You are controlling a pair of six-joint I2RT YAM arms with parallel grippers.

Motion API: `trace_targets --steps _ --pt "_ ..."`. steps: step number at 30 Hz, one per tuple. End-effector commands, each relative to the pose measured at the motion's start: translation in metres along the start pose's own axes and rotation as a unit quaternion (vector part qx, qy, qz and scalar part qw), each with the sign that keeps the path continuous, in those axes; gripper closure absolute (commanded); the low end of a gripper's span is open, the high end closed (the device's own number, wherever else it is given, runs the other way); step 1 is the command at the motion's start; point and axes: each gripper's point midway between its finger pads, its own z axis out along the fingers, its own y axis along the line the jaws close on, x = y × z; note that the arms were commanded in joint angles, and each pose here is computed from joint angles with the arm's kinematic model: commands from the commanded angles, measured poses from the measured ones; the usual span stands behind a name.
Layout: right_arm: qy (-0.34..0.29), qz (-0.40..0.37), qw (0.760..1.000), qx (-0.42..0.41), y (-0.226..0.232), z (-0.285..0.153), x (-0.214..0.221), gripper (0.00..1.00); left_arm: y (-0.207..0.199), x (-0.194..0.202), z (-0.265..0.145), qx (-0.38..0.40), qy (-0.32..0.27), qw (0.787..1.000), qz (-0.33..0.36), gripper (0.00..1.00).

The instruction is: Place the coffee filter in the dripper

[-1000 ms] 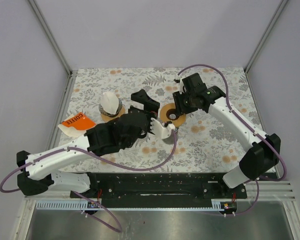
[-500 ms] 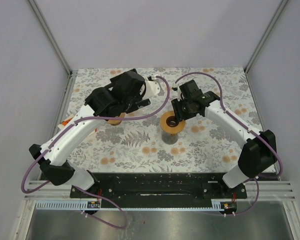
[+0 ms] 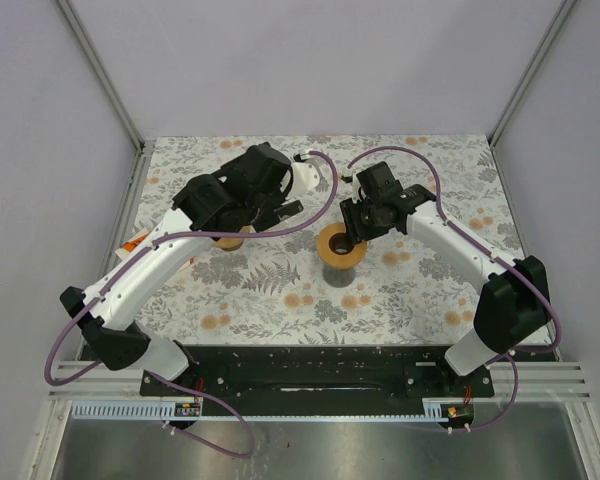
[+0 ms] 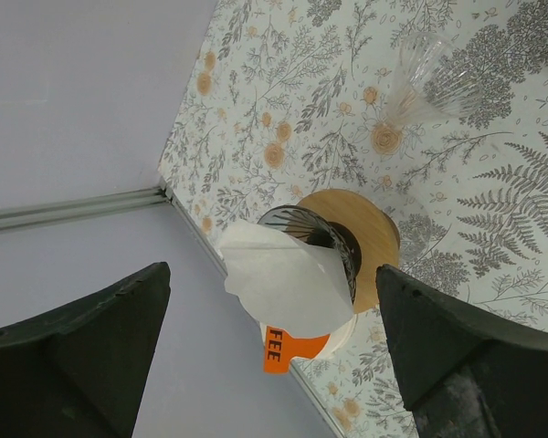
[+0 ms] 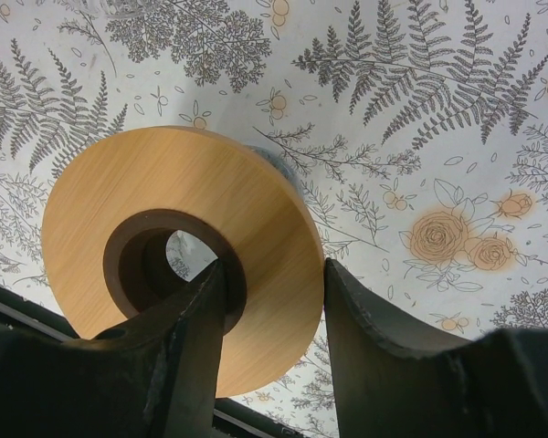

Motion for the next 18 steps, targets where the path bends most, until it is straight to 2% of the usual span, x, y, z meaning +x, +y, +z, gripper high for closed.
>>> trace_targets --steps 1,7,10,13,18 --pt "-0.011 -0.006 1.0 -0.017 0.007 0.004 -0.005 0.97 -0.001 -0.005 0.001 0.006 -0.009 0.999 -0.03 0.01" --pt "-0.006 -0.008 1.0 -0.024 0.01 -0.001 -0.005 0.51 -0.013 -0.016 0.008 0.035 -0.012 0.997 -0.067 0.01" --pt "-0.014 -0.011 0.999 -0.029 0.013 -0.01 -0.01 0.42 -0.023 -0.029 0.016 0.061 -0.02 0.993 -0.1 0.01" --pt "-0.025 -0.017 0.999 -0.038 0.017 -0.022 -0.02 0.38 -0.037 -0.041 0.029 0.091 -0.022 0.987 -0.127 0.01" --pt "-0.052 -0.026 0.997 -0.041 0.021 -0.045 -0.034 0.23 -0.042 -0.056 0.067 0.105 -0.025 0.976 -0.188 0.04"
